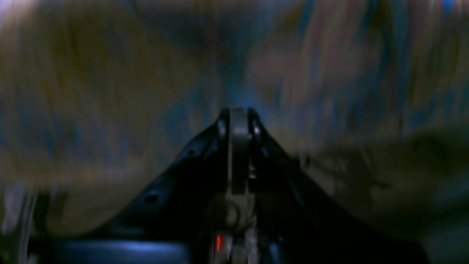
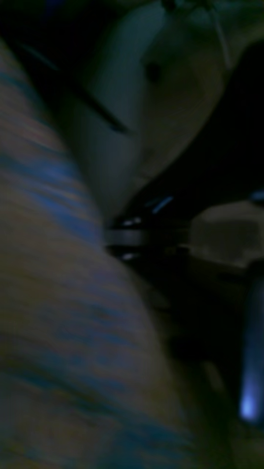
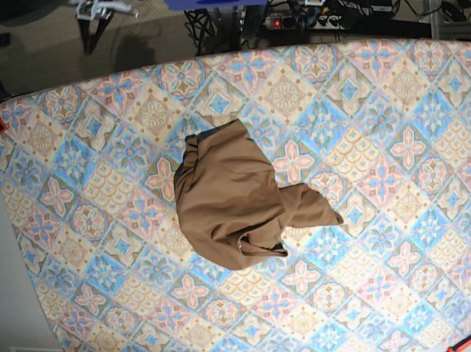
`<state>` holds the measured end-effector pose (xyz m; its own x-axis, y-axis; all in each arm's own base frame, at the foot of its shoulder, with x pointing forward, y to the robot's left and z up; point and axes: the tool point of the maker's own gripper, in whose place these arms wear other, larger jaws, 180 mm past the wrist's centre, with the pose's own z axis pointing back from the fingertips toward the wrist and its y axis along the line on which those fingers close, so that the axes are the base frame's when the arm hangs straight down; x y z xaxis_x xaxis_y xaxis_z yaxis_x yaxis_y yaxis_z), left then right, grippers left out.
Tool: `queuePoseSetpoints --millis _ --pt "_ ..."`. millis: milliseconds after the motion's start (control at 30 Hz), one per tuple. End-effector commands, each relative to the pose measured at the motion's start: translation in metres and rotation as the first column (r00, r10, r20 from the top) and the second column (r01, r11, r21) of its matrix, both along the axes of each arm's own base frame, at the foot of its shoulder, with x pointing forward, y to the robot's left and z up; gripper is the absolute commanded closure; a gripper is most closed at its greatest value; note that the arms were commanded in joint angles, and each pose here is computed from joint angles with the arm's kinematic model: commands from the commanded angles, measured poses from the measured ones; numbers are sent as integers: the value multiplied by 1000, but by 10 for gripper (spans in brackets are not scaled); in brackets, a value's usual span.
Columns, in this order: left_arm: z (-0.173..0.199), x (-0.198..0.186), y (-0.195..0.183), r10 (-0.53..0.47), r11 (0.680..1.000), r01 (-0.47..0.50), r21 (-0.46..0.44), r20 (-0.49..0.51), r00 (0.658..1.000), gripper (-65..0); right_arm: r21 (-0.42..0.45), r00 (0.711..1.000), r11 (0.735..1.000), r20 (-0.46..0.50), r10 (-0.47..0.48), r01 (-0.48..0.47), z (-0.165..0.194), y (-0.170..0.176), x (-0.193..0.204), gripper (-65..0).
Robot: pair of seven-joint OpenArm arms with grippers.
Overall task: Layout the t-shirt on the table in an organized manner, then fold the t-shirt properly
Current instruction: 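Lower the left gripper onto the crumpled brown t-shirt and grasp it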
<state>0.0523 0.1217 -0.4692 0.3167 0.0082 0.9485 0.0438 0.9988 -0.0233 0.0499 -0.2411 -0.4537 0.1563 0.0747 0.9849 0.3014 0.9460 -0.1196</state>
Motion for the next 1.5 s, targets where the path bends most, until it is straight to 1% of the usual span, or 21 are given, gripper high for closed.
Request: queuePoseSetpoints --millis 0,67,200,300,467,533,567,633,700,767,833,900,967,1033,1133,1167,1233,1300,1367,1433,1467 --pt "10 -7 1 4 1000 -4 -1 21 1000 -3 -4 1000 1000 11 -6 6 10 4 -15 0" --pt "22 -7 0 5 1000 -5 -6 45 999 -3 -30 997 999 72 20 -18 32 4 -7 0" --pt "49 -5 -3 7 1000 -6 -15 103 995 -3 -59 988 997 149 48 -39 64 8 -2 -1" --pt "78 0 -4 10 1000 -7 -23 168 986 -3 -83 976 995 202 77 -61 87 10 4 -2" --pt "134 17 -7 15 999 -4 -39 303 953 -3 -115 949 990 295 110 -79 121 15 17 -2" --pt "155 28 -8 16 999 -1 -42 361 933 -3 -128 936 988 330 123 -84 133 16 23 -3" --pt "162 32 -7 17 999 -1 -42 382 924 -3 -135 929 987 347 129 -87 139 17 26 -4" --pt "176 44 -8 17 999 0 -43 397 917 -3 -143 919 985 368 144 -97 148 19 33 -4" --pt "185 58 -8 14 999 2 -41 382 924 -3 -146 916 984 372 150 -102 156 19 42 -4" --pt "195 74 -9 9 999 6 -40 355 935 -3 -141 922 984 356 154 -110 164 20 57 -4" --pt "208 97 -11 2 999 12 -36 354 935 -3 -132 930 984 333 159 -121 172 21 73 -4" --pt "211 114 -10 -4 1000 13 -27 331 944 -3 -105 938 984 301 170 -144 177 29 88 -4" --pt "211 132 -2 0 1000 -2 5 301 954 -3 -75 946 983 269 183 -169 184 38 104 -4" --pt "210 155 4 10 1000 -16 22 272 962 -3 -28 961 981 197 194 -192 177 48 114 -4" --pt "207 190 13 24 999 -34 41 217 976 -3 59 976 975 47 214 -216 149 64 119 -5" --pt "206 202 15 29 998 -39 50 195 980 -3 75 975 972 19 221 -222 144 67 123 -5" --pt "207 224 20 40 997 -49 60 153 987 -3 92 973 969 19 230 -231 143 72 140 -5" --pt "207 244 15 10 998 -16 68 93 996 -3 102 973 967 12 232 -232 142 74 155 -5" --pt "210 261 4 -63 994 59 93 40 997 -3 111 972 966 -4 234 -232 140 75 163 -8" --pt "214 277 -6 -128 984 129 120 -13 992 -4 117 972 967 -25 232 -228 136 74 166 -36" --pt "214 283 -9 -145 980 150 131 -45 988 -5 119 973 967 -35 230 -224 135 73 167 -57"
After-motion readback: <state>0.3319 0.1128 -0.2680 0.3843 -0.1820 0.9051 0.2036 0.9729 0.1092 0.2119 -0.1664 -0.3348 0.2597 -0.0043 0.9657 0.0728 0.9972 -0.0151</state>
